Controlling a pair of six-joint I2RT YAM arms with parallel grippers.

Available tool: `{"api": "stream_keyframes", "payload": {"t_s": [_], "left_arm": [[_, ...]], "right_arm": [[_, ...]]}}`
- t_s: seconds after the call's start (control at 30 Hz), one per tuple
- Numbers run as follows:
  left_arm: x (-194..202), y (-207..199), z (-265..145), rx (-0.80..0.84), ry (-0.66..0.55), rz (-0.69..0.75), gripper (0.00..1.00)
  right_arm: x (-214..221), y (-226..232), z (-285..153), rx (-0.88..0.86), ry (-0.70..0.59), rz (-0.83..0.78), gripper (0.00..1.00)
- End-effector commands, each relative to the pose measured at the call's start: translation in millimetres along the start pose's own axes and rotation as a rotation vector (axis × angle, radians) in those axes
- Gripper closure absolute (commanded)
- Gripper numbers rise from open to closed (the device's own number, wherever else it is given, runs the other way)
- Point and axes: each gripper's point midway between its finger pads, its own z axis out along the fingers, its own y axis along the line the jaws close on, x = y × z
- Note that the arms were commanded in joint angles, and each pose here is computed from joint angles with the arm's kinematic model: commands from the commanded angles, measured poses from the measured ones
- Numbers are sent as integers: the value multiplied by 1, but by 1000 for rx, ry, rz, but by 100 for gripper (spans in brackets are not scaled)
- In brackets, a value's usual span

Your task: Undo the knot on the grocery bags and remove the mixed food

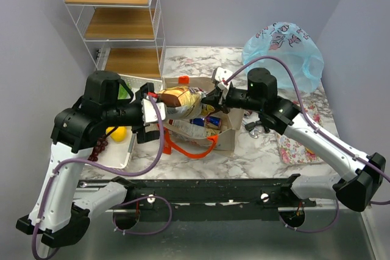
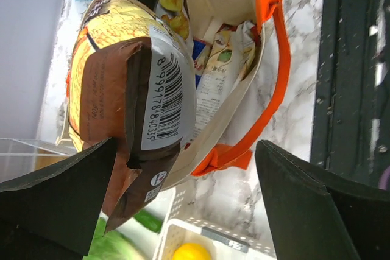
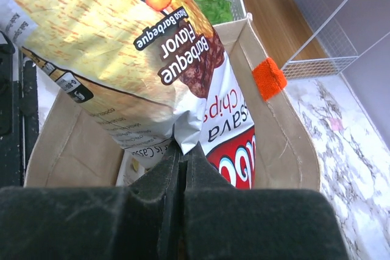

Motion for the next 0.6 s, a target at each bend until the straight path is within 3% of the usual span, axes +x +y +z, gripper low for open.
{"api": "stream_keyframes", "payload": {"t_s": [0.0, 0.17, 0.4, 0.57], "left_arm": [[11, 25, 6, -95, 20, 178, 1], [1, 50, 8, -202, -17, 151, 1], [0, 78, 3, -308, 23, 155, 2], [-12, 41, 12, -126, -48, 176, 7]], "right_arm": [[-51, 8, -10, -56, -144, -97, 99], [-51, 16, -12, -115, -133, -151, 99], [-51, 22, -10, -160, -135, -163, 99], [-62, 19, -8, -156, -163, -172, 99]]}}
